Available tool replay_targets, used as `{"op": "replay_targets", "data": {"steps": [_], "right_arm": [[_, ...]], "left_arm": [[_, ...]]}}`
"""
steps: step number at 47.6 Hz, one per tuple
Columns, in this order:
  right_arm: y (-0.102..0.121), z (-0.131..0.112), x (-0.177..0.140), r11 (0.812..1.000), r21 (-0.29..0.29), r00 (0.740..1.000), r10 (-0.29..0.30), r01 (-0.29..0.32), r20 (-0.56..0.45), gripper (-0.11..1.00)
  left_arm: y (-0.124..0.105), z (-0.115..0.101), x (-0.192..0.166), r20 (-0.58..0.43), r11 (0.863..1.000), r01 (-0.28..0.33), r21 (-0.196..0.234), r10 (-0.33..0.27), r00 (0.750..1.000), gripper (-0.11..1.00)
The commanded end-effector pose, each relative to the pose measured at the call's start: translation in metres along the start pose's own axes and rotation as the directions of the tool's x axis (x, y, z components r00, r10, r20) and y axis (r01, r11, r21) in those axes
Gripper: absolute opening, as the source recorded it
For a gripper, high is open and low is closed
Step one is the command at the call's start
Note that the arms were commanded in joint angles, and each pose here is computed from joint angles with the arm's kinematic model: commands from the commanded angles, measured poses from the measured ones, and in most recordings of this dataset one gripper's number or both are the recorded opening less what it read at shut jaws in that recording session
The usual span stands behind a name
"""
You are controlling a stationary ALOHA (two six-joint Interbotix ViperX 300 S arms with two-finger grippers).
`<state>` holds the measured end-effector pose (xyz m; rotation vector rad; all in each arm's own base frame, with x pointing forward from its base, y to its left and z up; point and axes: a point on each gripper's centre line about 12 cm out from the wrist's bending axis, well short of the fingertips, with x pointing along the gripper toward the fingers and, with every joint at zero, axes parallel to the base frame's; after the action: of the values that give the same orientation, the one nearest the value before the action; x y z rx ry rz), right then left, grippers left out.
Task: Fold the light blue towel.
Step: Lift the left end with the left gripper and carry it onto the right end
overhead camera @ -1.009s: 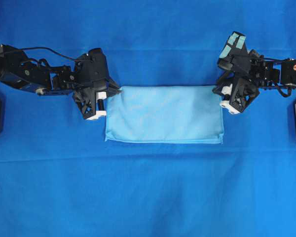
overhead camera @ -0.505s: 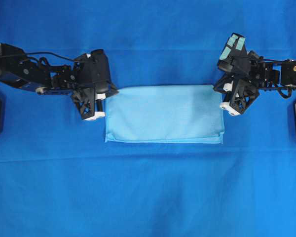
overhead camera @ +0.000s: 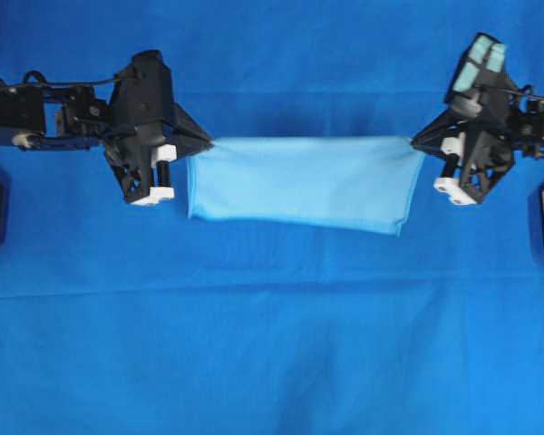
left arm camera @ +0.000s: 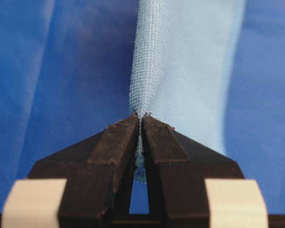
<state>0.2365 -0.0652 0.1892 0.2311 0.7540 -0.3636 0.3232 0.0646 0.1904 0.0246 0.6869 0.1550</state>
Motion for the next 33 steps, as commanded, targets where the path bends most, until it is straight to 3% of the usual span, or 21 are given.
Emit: {"op": "replay_targets", "data": {"steps": [1, 12, 18, 23, 33], "right_arm": [[0.001, 0.009, -0.01, 1.0, 0.01, 0.999, 0.008, -0.008, 0.042, 0.02], [-0.005, 0.01, -0.006, 0.998, 0.054, 0.999, -0.014, 0.012, 0.034, 0.02], [-0.024, 0.014, -0.002, 0.992, 0.102, 0.997, -0.071, 0.068, 0.035, 0.02], [-0.044, 0.024, 0.001, 0.985, 0.127, 0.99, -0.129, 0.12, 0.063, 0.02], [-0.074, 0.053, 0.009, 0.975, 0.112, 0.971, -0.205, 0.191, 0.127, 0.02]], "left_arm": [[-0.001, 0.01, -0.006, 0.045, 1.0, -0.001, 0.001, 0.001, 0.999, 0.04], [-0.005, 0.018, -0.006, 0.11, 1.0, 0.005, 0.008, -0.006, 0.994, 0.04], [-0.014, 0.024, -0.006, 0.169, 1.0, 0.022, 0.008, -0.023, 0.985, 0.04], [-0.029, 0.033, -0.004, 0.241, 0.998, 0.05, 0.034, -0.057, 0.969, 0.04], [-0.058, 0.053, 0.006, 0.338, 0.992, 0.102, 0.079, -0.123, 0.933, 0.04]]}}
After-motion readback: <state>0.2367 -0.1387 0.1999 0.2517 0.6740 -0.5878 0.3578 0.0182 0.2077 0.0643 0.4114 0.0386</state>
